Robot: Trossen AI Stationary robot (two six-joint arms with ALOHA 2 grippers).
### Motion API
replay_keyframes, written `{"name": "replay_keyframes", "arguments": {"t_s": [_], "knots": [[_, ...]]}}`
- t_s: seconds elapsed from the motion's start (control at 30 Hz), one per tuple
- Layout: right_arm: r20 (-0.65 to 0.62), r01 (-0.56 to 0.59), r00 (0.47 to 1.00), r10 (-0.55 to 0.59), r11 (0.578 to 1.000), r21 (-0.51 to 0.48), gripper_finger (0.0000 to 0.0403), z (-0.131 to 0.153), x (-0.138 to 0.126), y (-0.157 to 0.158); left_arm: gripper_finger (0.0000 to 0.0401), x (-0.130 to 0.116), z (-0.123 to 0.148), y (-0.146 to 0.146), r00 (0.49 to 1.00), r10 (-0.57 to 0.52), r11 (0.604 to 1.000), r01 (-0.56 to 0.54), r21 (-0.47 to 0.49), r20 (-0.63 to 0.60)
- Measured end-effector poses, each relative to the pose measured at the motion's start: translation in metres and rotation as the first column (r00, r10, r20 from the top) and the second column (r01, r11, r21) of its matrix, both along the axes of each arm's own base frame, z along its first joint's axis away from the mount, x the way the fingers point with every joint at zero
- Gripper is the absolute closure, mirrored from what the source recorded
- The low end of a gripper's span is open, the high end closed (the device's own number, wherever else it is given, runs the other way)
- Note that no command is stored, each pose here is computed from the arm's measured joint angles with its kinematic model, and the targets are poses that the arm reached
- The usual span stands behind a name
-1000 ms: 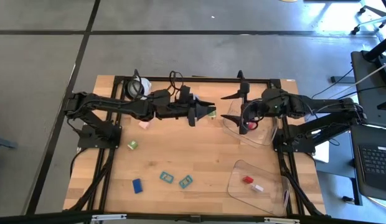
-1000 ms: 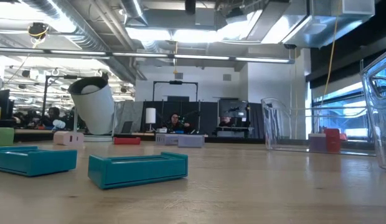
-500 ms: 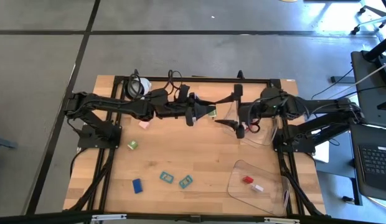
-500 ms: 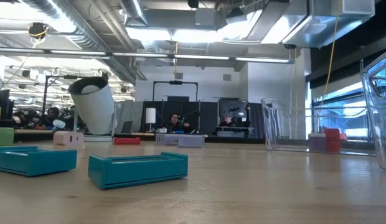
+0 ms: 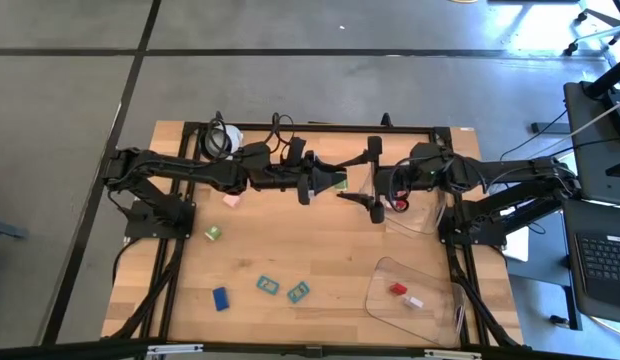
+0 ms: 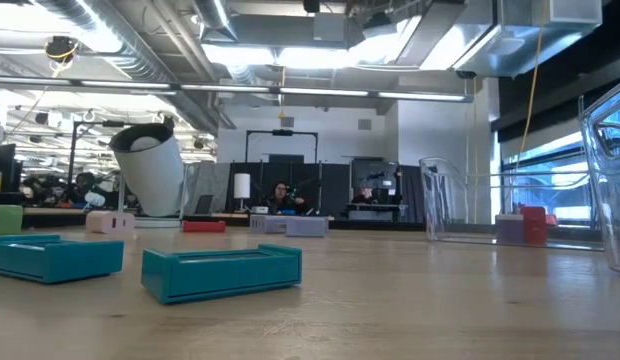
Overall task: Pick & Place Office items
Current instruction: Put the right green charger adapter into the top transparent bin
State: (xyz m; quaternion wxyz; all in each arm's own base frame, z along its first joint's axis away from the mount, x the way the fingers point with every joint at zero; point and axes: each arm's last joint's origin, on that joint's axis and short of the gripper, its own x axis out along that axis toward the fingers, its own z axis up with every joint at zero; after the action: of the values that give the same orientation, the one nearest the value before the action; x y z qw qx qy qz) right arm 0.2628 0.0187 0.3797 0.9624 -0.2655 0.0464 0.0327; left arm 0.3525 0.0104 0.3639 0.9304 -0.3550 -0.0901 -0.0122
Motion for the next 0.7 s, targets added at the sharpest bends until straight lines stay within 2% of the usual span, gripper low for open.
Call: {"name": "replay_keyframes", "arguments": {"t_s": [0.2, 0.47, 0.7], "knots": [[-0.002, 0.004, 1.000, -0.004, 0.999, 0.035, 0.0104, 0.0000, 0.0000, 0.0000, 0.0267, 0.0000, 0.0000, 0.0001, 1.000, 0.000, 1.000, 0.000, 0.000, 0.000], [-0.001, 0.000, 1.000, 0.000, 1.000, 0.026, 0.0172, 0.0000, 0.0000, 0.0001, 0.0265, 0.0002, -0.0007, -0.0002, 1.000, -0.009, 1.000, 0.009, -0.010, -0.006], [0.001, 0.000, 1.000, 0.000, 1.000, 0.028, 0.0224, 0.0003, -0.0001, 0.0001, 0.0247, 0.0005, -0.0012, 0.0002, 1.000, 0.000, 1.000, 0.000, 0.001, -0.008]]}}
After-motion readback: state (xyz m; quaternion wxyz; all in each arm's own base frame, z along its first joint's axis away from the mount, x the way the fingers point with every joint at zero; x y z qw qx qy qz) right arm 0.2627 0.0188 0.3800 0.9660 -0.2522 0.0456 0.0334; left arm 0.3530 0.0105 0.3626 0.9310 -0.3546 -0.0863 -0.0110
